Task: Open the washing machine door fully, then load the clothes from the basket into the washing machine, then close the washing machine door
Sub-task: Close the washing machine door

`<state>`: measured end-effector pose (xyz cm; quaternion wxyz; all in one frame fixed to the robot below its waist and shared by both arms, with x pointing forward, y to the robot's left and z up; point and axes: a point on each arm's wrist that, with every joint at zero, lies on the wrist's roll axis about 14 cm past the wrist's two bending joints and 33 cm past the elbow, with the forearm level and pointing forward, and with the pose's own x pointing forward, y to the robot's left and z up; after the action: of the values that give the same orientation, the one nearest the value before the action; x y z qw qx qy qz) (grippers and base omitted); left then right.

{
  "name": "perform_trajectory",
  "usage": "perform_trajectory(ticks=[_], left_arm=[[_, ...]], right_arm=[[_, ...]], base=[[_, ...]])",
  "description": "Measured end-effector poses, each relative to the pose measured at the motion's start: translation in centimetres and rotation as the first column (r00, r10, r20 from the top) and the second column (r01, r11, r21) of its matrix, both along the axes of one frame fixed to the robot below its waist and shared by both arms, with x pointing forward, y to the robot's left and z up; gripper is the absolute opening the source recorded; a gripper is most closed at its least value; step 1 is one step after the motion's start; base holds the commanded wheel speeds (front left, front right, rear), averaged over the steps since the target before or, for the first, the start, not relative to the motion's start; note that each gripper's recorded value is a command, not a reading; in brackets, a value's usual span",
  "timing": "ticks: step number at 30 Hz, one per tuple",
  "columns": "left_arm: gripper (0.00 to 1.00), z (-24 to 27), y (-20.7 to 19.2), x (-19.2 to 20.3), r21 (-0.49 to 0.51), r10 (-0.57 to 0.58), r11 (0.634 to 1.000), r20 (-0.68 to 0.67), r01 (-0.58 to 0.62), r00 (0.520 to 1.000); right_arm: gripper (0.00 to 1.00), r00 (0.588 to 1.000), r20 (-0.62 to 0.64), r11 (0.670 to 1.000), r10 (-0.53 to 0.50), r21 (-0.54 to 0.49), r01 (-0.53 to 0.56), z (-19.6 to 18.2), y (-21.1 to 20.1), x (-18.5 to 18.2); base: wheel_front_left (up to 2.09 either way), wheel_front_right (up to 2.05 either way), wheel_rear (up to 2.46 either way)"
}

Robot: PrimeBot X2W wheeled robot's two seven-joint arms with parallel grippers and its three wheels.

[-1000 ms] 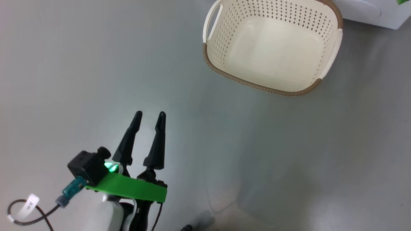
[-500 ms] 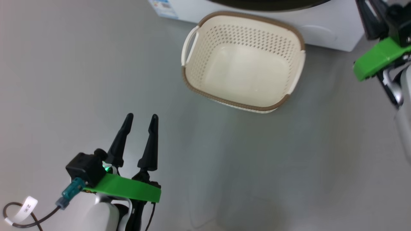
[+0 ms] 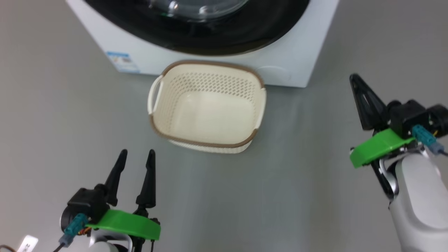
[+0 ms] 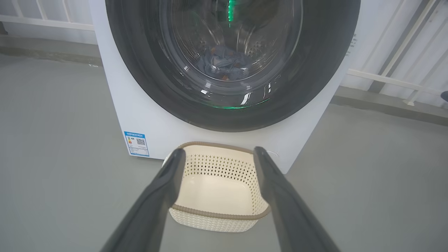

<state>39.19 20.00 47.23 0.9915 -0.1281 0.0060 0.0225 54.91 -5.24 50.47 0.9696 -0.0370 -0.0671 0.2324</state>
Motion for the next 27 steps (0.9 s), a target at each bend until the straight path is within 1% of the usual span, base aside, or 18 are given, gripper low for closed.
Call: perform_trajectory(ticks=[5,8,14,15,21,27], left_arm=[[1.0,0.8,-1.4,-0.2,-0.012,-0.04,0.999,0.027,0.04,0.999],[1.0,1.2,-2.2,-0.5,-0.015,-0.061,0.998,0.041,0.062,0.997],[1.0,2.4,-3.5,-0.8,-0.019,-0.103,0.994,0.079,0.104,0.992],[1.0,2.7,-3.7,-1.1,-0.021,-0.109,0.994,0.087,0.111,0.99],[1.0,3.1,-4.2,-2.3,-0.022,-0.124,0.992,0.099,0.126,0.987],[1.0,3.7,-4.8,-3.0,-0.021,-0.14,0.989,0.12,0.143,0.983]], right_arm=[[0.0,0.992,-0.008,0.992,-0.126,0.022,0.126,0.9,-4.7,-2.9],[0.0,0.983,-0.005,0.983,-0.183,0.029,0.183,1.4,-6.9,-4.8],[0.0,0.956,0.016,0.955,-0.294,0.055,0.293,2.9,-10.9,-8.5],[0.0,0.947,0.019,0.946,-0.32,0.063,0.318,3.2,-11.8,-9.7],[0.0,0.917,0.019,0.914,-0.398,0.09,0.395,3.6,-14.2,-13.3],[0.0,0.892,0.037,0.889,-0.45,0.112,0.443,4.4,-15.9,-15.5]], base=[[0.0,0.0,0.0],[0.0,0.0,0.0],[0.0,0.0,0.0],[0.0,0.0,0.0],[0.0,0.0,0.0],[0.0,0.0,0.0]])
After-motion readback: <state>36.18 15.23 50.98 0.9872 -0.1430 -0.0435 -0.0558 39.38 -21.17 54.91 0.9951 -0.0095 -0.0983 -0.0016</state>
